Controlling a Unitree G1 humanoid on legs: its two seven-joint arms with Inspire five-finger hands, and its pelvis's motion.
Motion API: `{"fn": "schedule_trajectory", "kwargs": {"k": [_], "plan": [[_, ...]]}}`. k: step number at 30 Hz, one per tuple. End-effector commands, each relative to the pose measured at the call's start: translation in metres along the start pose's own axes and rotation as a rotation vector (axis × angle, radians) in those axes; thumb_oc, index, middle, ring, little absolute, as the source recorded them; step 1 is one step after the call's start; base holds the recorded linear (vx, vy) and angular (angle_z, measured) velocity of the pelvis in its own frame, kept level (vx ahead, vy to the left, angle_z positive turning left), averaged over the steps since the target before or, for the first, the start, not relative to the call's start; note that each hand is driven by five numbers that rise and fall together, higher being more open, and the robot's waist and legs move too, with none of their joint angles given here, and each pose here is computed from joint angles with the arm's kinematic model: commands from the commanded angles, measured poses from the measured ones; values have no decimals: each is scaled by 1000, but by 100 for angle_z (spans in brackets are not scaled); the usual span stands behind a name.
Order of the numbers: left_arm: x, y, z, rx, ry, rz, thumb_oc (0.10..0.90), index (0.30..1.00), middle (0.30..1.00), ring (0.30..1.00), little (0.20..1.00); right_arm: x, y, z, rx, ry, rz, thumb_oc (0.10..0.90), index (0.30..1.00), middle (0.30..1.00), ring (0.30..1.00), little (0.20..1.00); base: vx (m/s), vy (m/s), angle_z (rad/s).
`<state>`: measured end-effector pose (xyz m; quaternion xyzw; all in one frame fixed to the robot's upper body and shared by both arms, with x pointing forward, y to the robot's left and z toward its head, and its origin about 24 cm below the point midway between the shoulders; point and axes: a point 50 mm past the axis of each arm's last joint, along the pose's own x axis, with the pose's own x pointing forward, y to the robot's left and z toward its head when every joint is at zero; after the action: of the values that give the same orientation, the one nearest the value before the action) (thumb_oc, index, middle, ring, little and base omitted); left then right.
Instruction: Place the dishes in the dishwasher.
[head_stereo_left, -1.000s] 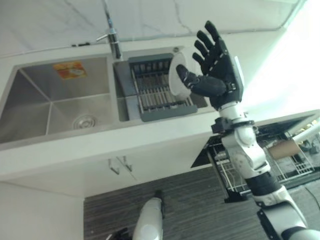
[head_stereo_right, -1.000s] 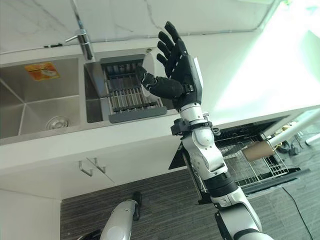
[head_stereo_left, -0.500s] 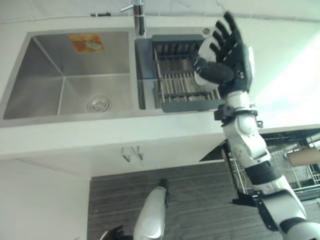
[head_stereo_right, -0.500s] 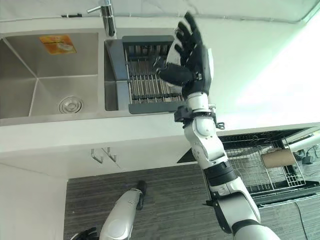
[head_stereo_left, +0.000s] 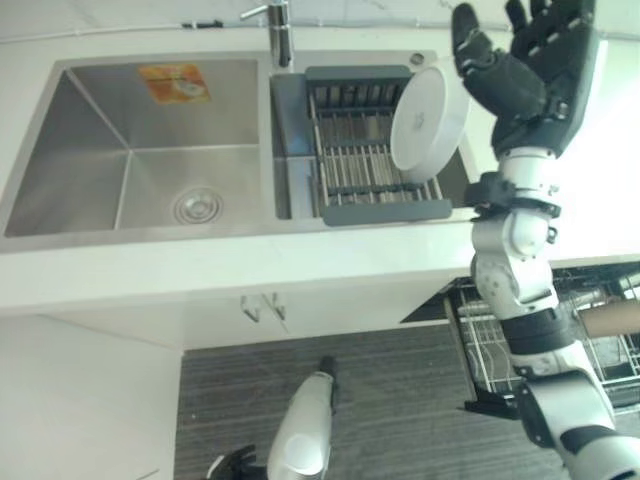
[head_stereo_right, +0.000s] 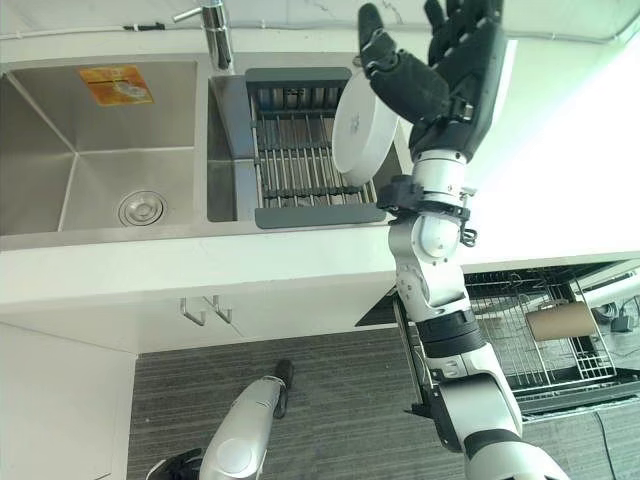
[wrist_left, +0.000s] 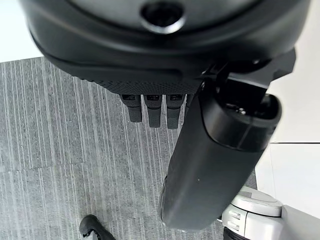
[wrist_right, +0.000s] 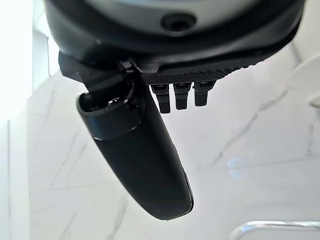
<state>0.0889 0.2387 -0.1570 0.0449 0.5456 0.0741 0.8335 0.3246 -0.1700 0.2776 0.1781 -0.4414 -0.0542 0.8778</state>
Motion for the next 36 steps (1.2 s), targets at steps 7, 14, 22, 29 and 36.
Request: {"fn": "schedule_trajectory", "kwargs": {"k": [7,14,22,29,36], "plan": [[-5,2,-22,126,63,-27,800,900,900,900,900,27,-17,40,-50,-203,9,800,900,900,900,900,-28,31,7],[-2,-1,-8,182,5,-23,800,900,900,900,900,29,-20,26,-67,-135,10,800,900,900,900,900,-62,10,2],[-2,-3,-3,178,-10,-23,800,900,900,900,900,28,-25,16,-70,-83,-6,800,900,900,900,900,-12,4,0],[-1,-6,0,171,-20,-32,800,900,900,900,900,26,-25,6,-70,-24,8,800,900,900,900,900,-6,14,7],[-1,-9,1,168,-31,-40,800,900,900,900,900,24,-20,-3,-49,19,36,800,900,900,900,900,1,5,3]]}}
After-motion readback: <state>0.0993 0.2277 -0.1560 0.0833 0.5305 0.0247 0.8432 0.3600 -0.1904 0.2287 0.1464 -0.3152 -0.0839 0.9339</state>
